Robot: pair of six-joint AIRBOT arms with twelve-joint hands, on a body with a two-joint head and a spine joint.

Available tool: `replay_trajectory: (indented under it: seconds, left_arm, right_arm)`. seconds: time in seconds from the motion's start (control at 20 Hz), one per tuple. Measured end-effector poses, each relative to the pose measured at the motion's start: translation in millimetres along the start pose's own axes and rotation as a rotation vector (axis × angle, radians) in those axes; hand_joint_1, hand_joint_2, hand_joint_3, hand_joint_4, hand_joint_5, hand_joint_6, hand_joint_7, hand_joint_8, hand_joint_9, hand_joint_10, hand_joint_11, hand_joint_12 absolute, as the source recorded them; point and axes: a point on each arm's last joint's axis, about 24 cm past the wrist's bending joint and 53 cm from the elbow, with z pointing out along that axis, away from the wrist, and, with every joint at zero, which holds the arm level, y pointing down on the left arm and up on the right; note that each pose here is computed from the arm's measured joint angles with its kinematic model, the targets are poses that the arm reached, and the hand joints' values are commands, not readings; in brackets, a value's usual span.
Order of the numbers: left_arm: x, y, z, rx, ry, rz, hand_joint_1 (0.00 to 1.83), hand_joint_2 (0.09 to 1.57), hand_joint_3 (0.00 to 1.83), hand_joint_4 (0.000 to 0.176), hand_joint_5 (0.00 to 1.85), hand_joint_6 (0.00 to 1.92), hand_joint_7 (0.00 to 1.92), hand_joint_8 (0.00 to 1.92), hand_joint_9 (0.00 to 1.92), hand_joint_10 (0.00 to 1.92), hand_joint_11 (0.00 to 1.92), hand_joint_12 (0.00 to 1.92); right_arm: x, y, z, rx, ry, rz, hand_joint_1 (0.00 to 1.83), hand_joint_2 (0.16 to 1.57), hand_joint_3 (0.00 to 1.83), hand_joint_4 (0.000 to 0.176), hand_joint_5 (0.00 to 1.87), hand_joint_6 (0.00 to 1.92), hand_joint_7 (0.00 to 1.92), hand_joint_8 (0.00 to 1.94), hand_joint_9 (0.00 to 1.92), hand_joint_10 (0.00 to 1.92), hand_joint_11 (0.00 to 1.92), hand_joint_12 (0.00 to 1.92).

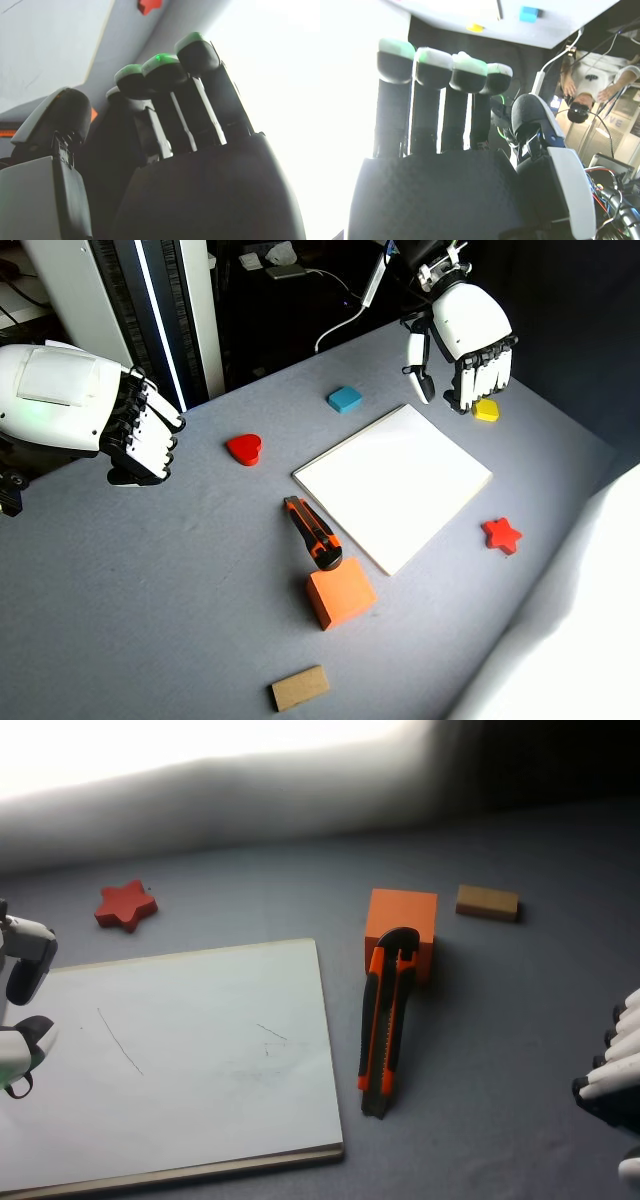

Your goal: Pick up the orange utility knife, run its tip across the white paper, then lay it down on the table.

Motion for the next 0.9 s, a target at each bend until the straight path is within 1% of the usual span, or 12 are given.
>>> replay_trajectory:
  seconds: [0.05,0.1,0.3,0.4,0.45,0.5,0.6,0.65,0.75,0.8,0.85,0.9]
  left_arm:
    - [0.7,1.0,0,-0.003,0.002,0.002,0.31,1.19,0.23,0.037,0.00,0.04,0.06,0.06,0.03,0.11,0.00,0.59]
    - [3.3,2.8,-1,-0.010,0.011,-0.003,0.31,1.27,0.05,0.035,0.02,0.01,0.07,0.00,0.05,0.03,0.00,0.54]
    - [4.4,3.3,-1,-0.009,0.012,0.008,0.43,1.27,0.01,0.034,0.01,0.00,0.06,0.00,0.06,0.01,0.00,0.52]
    - [5.2,4.1,-1,-0.013,0.016,0.003,0.50,1.27,0.00,0.029,0.00,0.00,0.05,0.00,0.04,0.00,0.00,0.47]
    - [5.4,3.3,-2,-0.013,0.015,0.001,0.47,1.27,0.00,0.018,0.00,0.00,0.04,0.00,0.05,0.00,0.00,0.40]
    - [6.7,0.0,-3,-0.007,0.017,0.000,0.47,1.27,0.00,0.018,0.00,0.00,0.04,0.00,0.05,0.00,0.00,0.40]
    - [9.9,-7.4,-5,0.009,0.026,0.009,0.48,1.26,0.00,0.026,0.00,0.00,0.03,0.01,0.04,0.00,0.00,0.35]
    - [9.7,-7.7,-5,0.010,0.023,0.008,0.47,1.26,0.00,0.026,0.00,0.00,0.03,0.00,0.04,0.00,0.00,0.35]
    - [10.9,-3.4,-4,-0.011,0.026,0.001,0.44,1.26,0.00,0.026,0.00,0.00,0.02,0.00,0.03,0.00,0.00,0.34]
    - [11.3,-2.3,-4,-0.015,0.028,0.000,0.44,1.26,0.00,0.026,0.00,0.00,0.02,0.00,0.02,0.00,0.00,0.29]
    - [11.1,-1.9,-4,-0.016,0.027,0.001,0.44,1.26,0.00,0.026,0.00,0.00,0.02,0.00,0.02,0.00,0.00,0.29]
    - [10.4,-2.5,-4,-0.013,0.025,0.005,0.45,1.25,0.00,0.029,0.00,0.00,0.05,0.01,0.05,0.01,0.00,0.36]
  right_arm:
    - [0,-0.2,0,0.001,0.000,0.000,0.11,1.09,0.29,0.000,0.00,0.03,0.03,0.06,0.01,0.06,0.00,0.00]
    - [2,-2.8,0,0.011,0.006,-0.001,0.11,1.19,0.08,0.000,0.00,0.00,0.05,0.01,0.02,0.03,0.00,0.00]
    - [-2,-9.7,-1,0.040,-0.010,0.002,0.06,1.22,0.04,0.000,0.00,0.00,0.04,0.00,0.02,0.02,0.00,0.00]
    - [-3,-8.9,0,0.035,-0.010,-0.037,0.10,1.22,0.04,0.000,0.00,0.00,0.01,0.00,0.00,0.00,0.00,0.00]
    - [-8,-6.4,4,0.018,-0.029,-0.075,0.19,1.18,0.02,0.000,0.00,0.00,0.00,0.00,0.00,0.00,0.00,0.00]
    - [-16,-3.0,8,-0.003,-0.057,-0.110,0.19,1.18,0.02,0.000,0.00,0.00,0.00,0.00,0.00,0.00,0.00,0.00]
    - [-29,5.2,18,-0.059,-0.103,-0.140,0.44,1.12,0.00,0.000,0.00,0.00,0.00,0.00,0.00,0.00,0.00,0.00]
    - [-30,5.5,22,-0.083,-0.098,-0.184,0.54,1.11,0.00,0.000,0.00,0.00,0.00,0.00,0.00,0.00,0.00,0.00]
    - [-25,4.9,37,-0.155,-0.051,-0.351,0.97,1.07,0.00,0.000,0.00,0.00,0.00,0.00,0.00,0.00,0.00,0.00]
    - [-27,4.7,44,-0.173,-0.040,-0.398,1.07,1.05,0.00,0.000,0.00,0.00,0.00,0.00,0.00,0.00,0.00,0.00]
    - [-32,4.8,52,-0.182,-0.040,-0.430,1.07,1.05,0.00,0.000,0.00,0.00,0.00,0.00,0.00,0.00,0.00,0.00]
    - [-44,3.4,63,-0.174,-0.055,-0.420,1.12,1.08,0.00,0.000,0.00,0.00,0.00,0.00,0.00,0.00,0.00,0.00]
